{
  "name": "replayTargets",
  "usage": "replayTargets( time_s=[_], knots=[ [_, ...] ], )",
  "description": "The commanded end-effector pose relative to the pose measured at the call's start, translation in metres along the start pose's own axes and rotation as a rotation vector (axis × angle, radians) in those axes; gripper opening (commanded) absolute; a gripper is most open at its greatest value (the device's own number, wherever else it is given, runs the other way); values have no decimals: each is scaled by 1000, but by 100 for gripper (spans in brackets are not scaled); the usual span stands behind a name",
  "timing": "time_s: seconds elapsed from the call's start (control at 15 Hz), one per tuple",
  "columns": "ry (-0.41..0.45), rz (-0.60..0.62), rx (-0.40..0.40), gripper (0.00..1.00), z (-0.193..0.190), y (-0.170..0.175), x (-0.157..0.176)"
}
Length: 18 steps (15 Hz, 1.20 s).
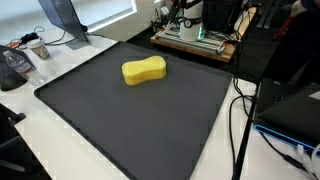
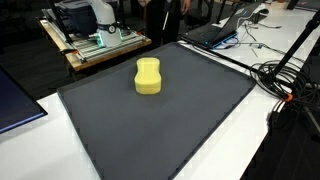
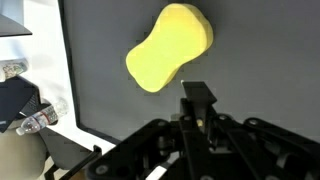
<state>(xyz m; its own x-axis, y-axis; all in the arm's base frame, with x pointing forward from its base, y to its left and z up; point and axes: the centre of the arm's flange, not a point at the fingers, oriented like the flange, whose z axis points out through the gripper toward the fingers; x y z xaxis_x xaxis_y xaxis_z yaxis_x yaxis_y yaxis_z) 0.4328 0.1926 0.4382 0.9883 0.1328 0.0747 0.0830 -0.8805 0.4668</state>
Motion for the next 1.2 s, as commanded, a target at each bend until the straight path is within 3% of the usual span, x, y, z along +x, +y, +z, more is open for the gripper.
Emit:
replayTargets(
  time_s=[0.0, 0.47, 0.73, 1.13],
  knots=[
    [-130, -39, -73, 3, 17, -34, 39],
    [-274, -35, -112, 3, 53, -71, 95],
    [-373, 40, -121, 3, 78, -69, 135],
    [-454, 197, -191, 3, 126, -48, 185]
  ],
)
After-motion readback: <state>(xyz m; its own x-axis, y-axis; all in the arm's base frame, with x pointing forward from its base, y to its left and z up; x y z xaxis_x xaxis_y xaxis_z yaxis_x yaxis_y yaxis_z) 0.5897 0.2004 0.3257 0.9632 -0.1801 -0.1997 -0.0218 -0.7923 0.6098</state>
